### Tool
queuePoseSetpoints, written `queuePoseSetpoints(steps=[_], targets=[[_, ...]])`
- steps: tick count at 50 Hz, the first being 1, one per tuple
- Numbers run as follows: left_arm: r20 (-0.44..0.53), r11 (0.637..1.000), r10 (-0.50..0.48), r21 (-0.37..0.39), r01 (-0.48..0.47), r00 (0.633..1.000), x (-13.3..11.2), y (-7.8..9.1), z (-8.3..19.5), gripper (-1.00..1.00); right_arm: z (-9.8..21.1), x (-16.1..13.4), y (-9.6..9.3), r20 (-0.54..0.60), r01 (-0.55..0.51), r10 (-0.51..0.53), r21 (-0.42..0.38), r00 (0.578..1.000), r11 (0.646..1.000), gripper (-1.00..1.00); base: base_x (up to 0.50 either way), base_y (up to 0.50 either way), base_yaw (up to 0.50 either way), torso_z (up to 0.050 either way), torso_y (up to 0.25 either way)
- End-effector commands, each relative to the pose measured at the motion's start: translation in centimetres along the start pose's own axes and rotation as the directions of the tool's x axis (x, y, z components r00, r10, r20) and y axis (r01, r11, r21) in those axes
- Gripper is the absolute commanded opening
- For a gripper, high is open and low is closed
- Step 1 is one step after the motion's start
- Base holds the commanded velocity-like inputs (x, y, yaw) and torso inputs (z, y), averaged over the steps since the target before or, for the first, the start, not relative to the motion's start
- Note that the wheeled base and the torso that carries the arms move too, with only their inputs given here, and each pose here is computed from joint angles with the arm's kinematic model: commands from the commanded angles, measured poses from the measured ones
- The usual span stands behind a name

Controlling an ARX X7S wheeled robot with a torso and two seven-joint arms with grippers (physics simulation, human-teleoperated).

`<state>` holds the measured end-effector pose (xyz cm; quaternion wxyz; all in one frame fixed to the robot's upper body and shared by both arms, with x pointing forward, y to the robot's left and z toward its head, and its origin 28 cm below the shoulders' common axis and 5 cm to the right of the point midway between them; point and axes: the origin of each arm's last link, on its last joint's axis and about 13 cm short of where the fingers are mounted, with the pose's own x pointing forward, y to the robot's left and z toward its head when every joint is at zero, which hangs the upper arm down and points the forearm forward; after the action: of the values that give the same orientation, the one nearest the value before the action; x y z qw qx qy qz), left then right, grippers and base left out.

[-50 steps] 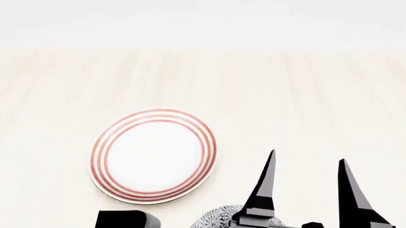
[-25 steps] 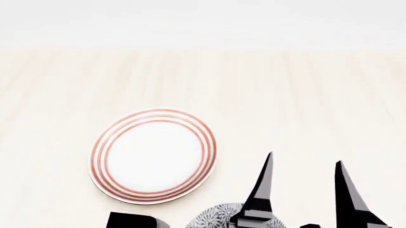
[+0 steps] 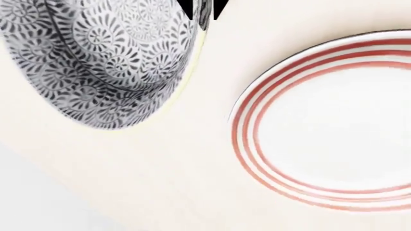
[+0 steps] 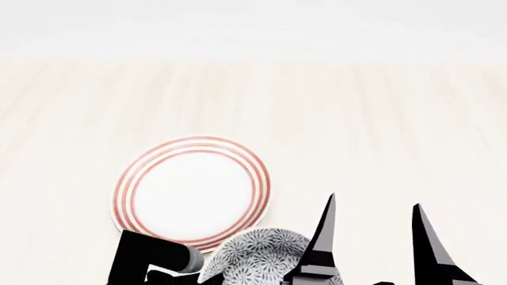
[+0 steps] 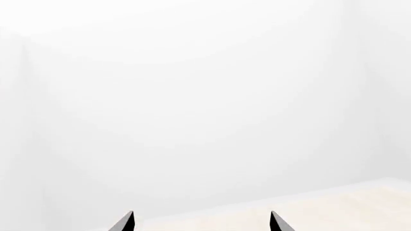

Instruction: Put the bowl on the plate.

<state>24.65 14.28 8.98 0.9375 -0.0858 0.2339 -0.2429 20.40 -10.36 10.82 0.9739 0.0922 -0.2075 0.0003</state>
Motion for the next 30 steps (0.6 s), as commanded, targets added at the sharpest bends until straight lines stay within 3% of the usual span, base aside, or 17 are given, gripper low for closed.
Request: queuePoseSetpoints(steps=[1, 15, 30], targets=[[0.148, 0.999, 0.032, 0.034, -0.038, 0.988, 0.8, 1.4, 4.0, -1.00, 0.0, 0.0, -0.1, 0.010, -0.002, 0.002, -0.006, 1.000, 1.000, 1.00, 0.00, 0.00, 0.00, 0.000, 0.000], [0.245, 0.997, 0.035, 0.063, -0.052, 0.969, 1.7, 2.2, 6.9, -1.00, 0.1, -0.1, 0.0, 0.007, -0.004, 0.004, -0.004, 1.000, 1.000, 1.00, 0.00, 0.00, 0.00, 0.000, 0.000], [0.297, 0.991, 0.128, 0.007, -0.136, 0.946, 3.4, 4.1, 10.3, -1.00, 0.1, -0.1, 0.0, 0.004, -0.007, 0.007, -0.002, 1.000, 1.000, 1.00, 0.00, 0.00, 0.00, 0.000, 0.000]])
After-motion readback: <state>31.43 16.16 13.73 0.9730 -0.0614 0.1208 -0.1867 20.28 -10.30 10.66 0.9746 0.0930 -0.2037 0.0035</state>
